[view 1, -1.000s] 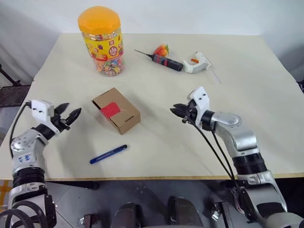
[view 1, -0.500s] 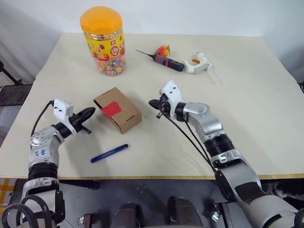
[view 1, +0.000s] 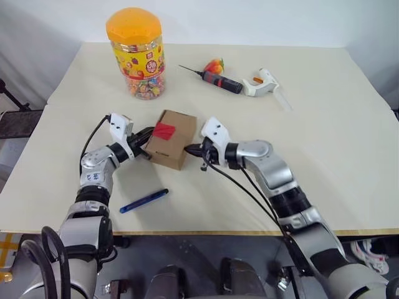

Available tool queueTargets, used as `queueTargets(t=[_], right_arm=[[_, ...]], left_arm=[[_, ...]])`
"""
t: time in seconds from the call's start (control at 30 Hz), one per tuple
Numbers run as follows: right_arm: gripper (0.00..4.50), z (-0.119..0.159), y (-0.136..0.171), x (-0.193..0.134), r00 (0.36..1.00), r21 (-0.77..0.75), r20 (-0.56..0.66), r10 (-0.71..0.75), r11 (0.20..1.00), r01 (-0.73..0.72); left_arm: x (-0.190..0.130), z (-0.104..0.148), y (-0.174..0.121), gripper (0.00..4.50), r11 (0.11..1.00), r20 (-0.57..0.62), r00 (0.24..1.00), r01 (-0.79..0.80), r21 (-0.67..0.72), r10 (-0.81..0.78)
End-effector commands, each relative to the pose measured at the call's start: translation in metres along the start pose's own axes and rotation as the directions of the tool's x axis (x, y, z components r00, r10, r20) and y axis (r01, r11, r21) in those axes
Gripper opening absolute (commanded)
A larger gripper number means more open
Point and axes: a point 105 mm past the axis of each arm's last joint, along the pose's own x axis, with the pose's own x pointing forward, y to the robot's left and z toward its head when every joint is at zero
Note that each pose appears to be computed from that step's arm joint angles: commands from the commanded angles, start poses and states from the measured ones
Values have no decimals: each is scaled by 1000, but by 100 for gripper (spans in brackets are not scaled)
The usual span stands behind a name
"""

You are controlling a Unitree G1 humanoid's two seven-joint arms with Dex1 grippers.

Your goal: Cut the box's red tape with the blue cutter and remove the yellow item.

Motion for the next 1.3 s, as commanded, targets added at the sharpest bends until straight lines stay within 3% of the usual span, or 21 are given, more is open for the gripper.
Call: queueTargets(t=[0.03, 0.17, 0.33, 0.5, 0.77, 0.9, 1.03, 1.3], right_arm=[[0, 36, 28, -1, 993, -51, 72, 89, 995, -86], [0, 43, 29, -8, 996, -77, 62, 69, 995, -64], [0, 58, 6, -29, 995, -84, 90, -31, 996, 38], [0, 75, -43, -38, 967, -40, 160, -196, 978, 205], [0, 51, -124, -23, 907, -132, 41, -419, 898, 421], [0, 27, -127, -11, 914, -215, -70, -399, 901, 376], [0, 16, -121, -6, 931, -191, -111, -347, 927, 323], [0, 7, -93, -6, 983, -170, -169, -69, 985, 40]], left_arm=[[20, 6, -13, 8, 999, 10, 999, 46, 29, -46], [16, 9, -5, 8, 999, 14, 1000, 13, 34, -14], [-19, 11, 26, 8, 996, 2, 997, -75, 54, 75], [-55, 11, 40, 8, 996, -9, 997, -80, 51, 80], [-80, -4, -27, 8, 973, -94, 969, 224, -54, -228], [-71, 1, -52, 8, 953, -90, 951, 289, -86, -296], [-61, 5, -65, 8, 938, -85, 937, 331, -103, -340], [-32, 6, -49, 8, 963, -63, 961, 266, -42, -269]])
